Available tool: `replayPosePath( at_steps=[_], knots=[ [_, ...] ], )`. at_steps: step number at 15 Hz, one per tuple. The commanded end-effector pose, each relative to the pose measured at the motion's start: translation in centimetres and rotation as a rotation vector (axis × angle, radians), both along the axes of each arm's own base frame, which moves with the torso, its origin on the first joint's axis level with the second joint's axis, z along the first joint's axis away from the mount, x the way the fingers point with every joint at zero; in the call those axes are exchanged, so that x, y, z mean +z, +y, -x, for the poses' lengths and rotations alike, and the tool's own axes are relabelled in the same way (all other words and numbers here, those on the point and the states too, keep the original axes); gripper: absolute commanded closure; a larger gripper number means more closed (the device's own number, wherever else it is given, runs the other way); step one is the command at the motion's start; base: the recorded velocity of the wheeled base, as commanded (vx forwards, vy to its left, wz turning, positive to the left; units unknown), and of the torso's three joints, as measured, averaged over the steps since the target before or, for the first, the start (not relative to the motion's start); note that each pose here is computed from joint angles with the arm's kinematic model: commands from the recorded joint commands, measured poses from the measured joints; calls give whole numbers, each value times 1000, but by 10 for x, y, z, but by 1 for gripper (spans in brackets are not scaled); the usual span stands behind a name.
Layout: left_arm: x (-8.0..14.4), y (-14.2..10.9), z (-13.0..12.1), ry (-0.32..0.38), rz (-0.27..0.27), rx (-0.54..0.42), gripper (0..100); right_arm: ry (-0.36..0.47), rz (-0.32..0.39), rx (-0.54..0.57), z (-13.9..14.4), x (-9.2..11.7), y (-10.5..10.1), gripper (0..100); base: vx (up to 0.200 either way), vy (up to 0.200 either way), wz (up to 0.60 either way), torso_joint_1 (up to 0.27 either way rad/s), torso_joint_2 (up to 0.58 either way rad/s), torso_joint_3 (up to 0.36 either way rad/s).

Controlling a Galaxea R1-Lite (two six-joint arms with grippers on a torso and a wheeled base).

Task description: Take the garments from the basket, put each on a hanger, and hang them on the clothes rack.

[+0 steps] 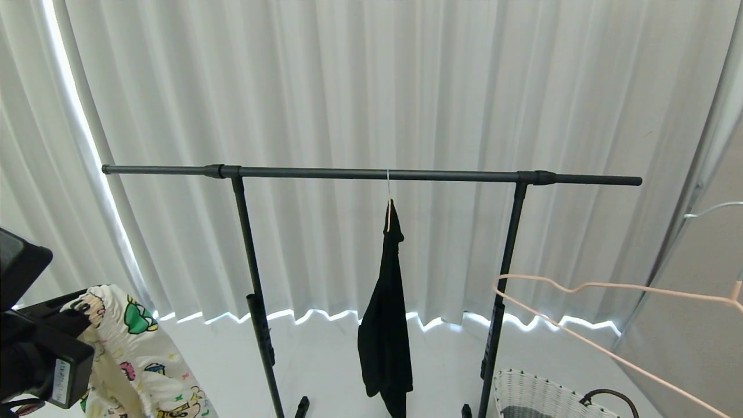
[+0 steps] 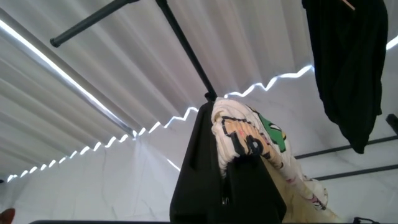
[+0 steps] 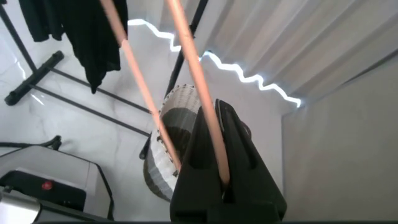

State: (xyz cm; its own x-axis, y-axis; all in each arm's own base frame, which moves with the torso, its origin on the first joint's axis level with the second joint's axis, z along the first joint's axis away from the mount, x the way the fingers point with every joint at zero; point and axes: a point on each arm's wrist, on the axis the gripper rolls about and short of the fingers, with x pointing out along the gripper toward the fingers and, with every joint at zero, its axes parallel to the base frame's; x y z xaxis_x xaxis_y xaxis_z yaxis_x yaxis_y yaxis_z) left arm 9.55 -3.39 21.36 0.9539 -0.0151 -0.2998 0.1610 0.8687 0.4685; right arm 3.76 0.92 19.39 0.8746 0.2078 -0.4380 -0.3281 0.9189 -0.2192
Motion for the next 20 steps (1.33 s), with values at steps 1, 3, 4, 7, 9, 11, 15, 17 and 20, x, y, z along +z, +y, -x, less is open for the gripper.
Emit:
replayPosePath(
  at_steps=[1, 3, 4, 7, 9, 11, 15, 17, 20],
  knots=[
    [-1, -1, -1, 5, -2, -1, 100, -1, -1, 4, 0, 0, 0, 100, 0, 0, 0, 0, 0, 0],
    [-1, -2, -2, 9, -4, -18, 100, 2, -12, 28, 0, 0, 1, 100, 0, 0, 0, 0, 0, 0],
    [-1, -5, -2, 13, -3, -49, 100, 2, -22, 49, 0, 1, 1, 100, 0, 0, 0, 0, 0, 0],
    [-4, -12, -10, 53, -7, -69, 100, 1, -56, 129, 0, 5, 3, 100, 0, 0, 0, 0, 0, 0],
    [-10, -25, -34, 137, 98, -14, 100, 35, -66, 228, 0, 1, 7, 100, 0, 0, 0, 0, 0, 0],
    [-9, -39, -58, 181, 218, 47, 100, 97, -58, 325, -7, -2, 15, 100, 0, 0, 0, 0, 0, 0],
    [-11, -67, -99, 226, 268, 104, 100, 247, -131, 495, -25, -6, 46, 100, 0, 0, 0, 0, 0, 0],
    [-8, -82, -111, 226, 339, 113, 100, 308, -208, 519, -43, -8, 75, 100, 0, 0, 0, 0, 0, 0],
    [-9, -96, -124, 218, 376, 159, 100, 309, -248, 434, -73, -16, 107, 100, 0, 0, 0, 0, 0, 0]
  ],
)
